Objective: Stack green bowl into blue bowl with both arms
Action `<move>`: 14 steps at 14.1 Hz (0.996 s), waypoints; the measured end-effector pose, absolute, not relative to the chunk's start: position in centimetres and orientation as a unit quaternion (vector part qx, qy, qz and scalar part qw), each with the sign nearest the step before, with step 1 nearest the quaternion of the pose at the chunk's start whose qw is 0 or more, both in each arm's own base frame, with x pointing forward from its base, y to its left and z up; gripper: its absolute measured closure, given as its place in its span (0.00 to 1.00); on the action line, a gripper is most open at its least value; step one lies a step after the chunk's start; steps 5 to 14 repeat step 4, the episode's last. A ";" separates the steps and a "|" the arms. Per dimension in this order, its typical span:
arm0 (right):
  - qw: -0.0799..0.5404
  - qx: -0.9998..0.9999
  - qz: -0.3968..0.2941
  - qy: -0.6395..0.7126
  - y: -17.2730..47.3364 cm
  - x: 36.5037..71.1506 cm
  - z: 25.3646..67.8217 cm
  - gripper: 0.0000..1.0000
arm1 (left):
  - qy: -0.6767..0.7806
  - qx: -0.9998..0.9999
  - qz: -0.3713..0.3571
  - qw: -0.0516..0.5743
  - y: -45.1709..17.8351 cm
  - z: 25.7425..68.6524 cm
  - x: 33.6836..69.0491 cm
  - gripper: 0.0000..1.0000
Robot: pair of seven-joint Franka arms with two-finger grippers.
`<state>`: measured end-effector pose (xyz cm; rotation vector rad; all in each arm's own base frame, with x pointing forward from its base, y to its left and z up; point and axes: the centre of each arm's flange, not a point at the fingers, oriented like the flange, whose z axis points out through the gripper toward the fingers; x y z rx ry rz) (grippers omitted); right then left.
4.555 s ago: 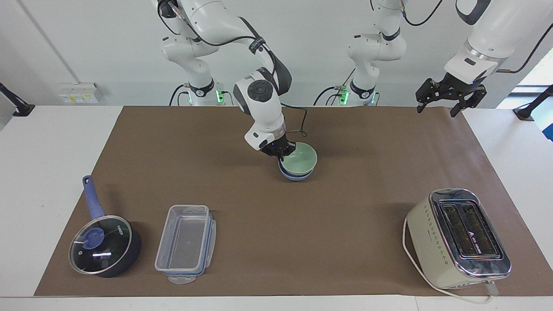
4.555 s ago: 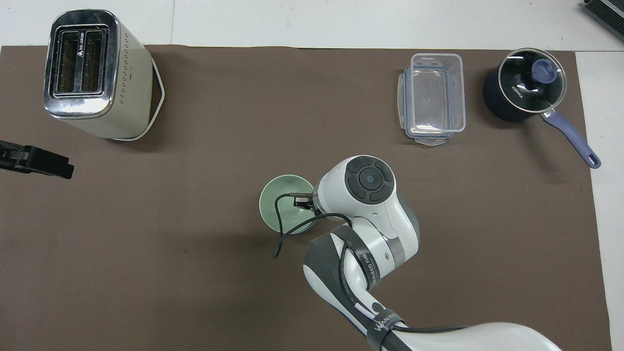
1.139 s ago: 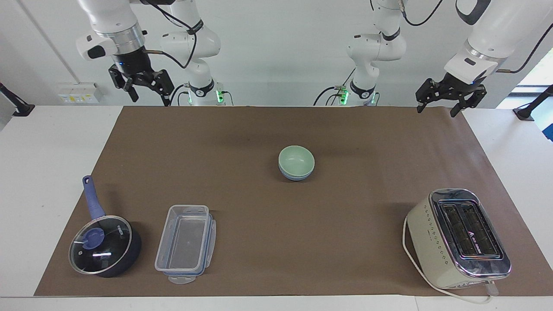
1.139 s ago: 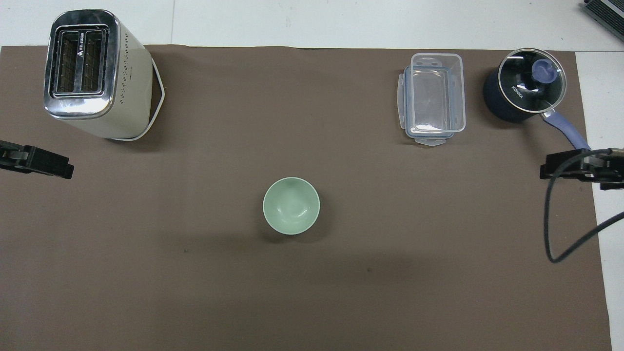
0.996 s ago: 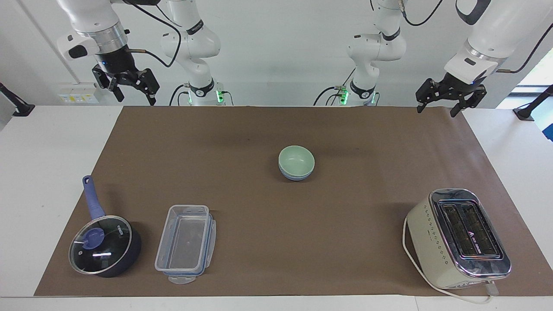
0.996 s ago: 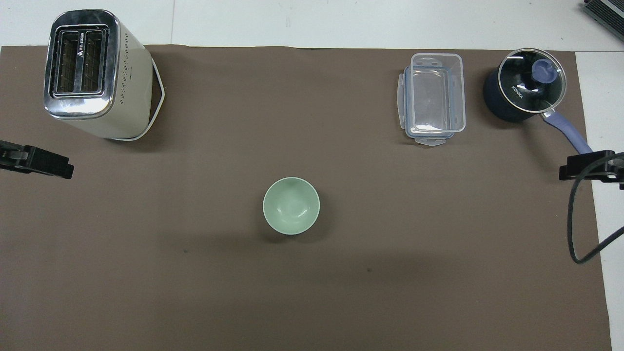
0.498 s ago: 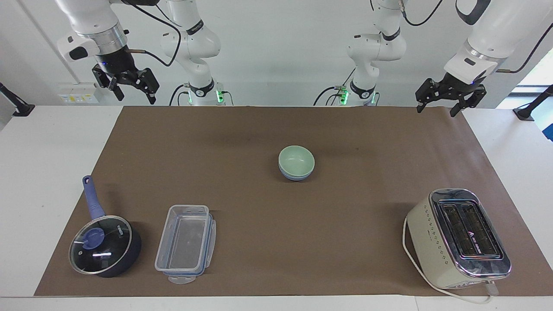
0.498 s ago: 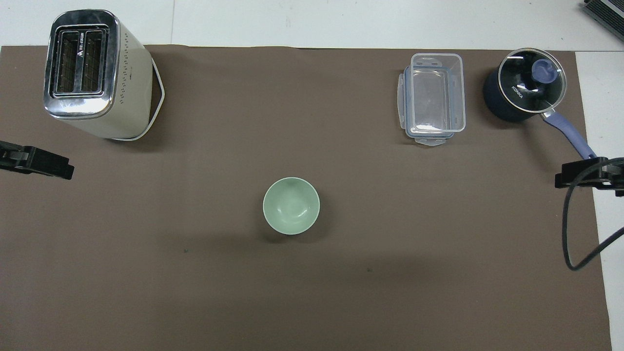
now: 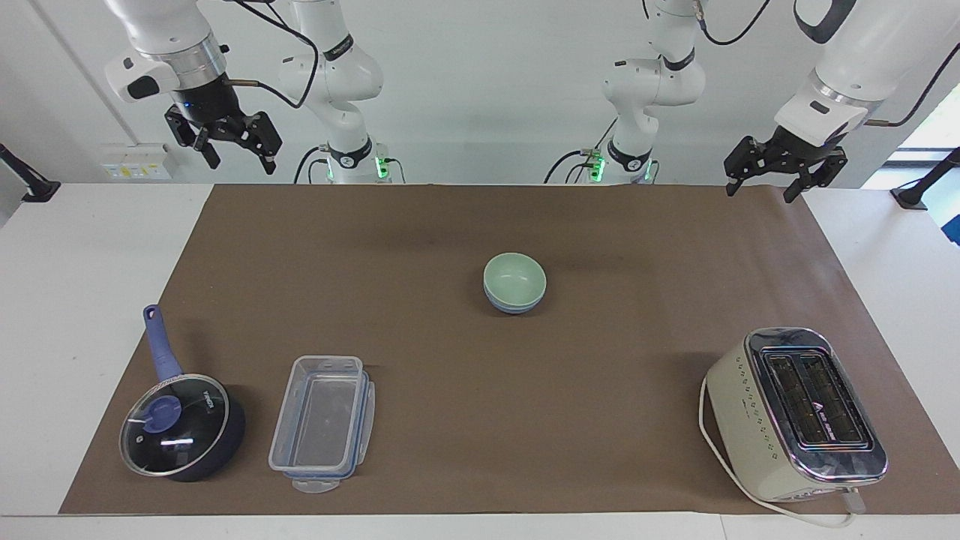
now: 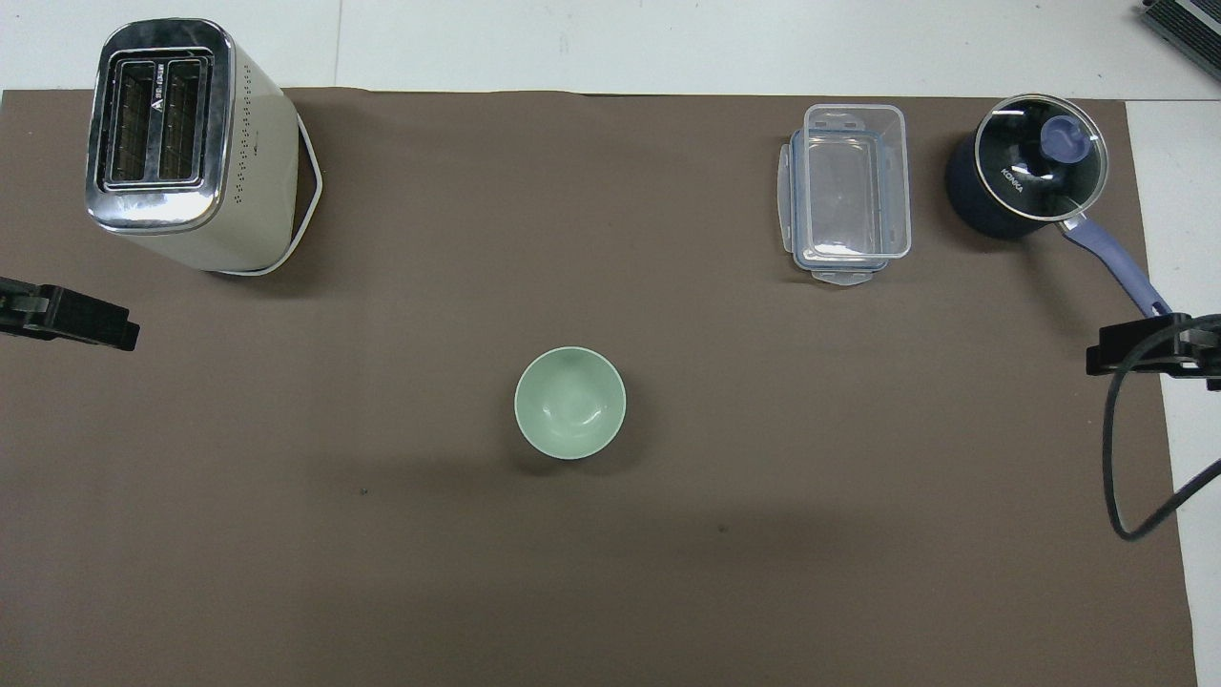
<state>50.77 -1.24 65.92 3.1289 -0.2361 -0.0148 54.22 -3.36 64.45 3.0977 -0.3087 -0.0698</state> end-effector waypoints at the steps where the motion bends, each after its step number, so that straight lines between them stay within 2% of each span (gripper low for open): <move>1: 0.002 0.997 -0.004 -0.075 -1.2 50.8 65.9 0.00 | -0.099 0.995 -0.022 0.014 -3.4 64.4 54.2 0.00; 14: 0.002 0.997 0.000 -0.075 -1.2 50.9 66.0 0.00 | -0.100 0.995 -0.022 0.014 -3.4 64.4 54.2 0.00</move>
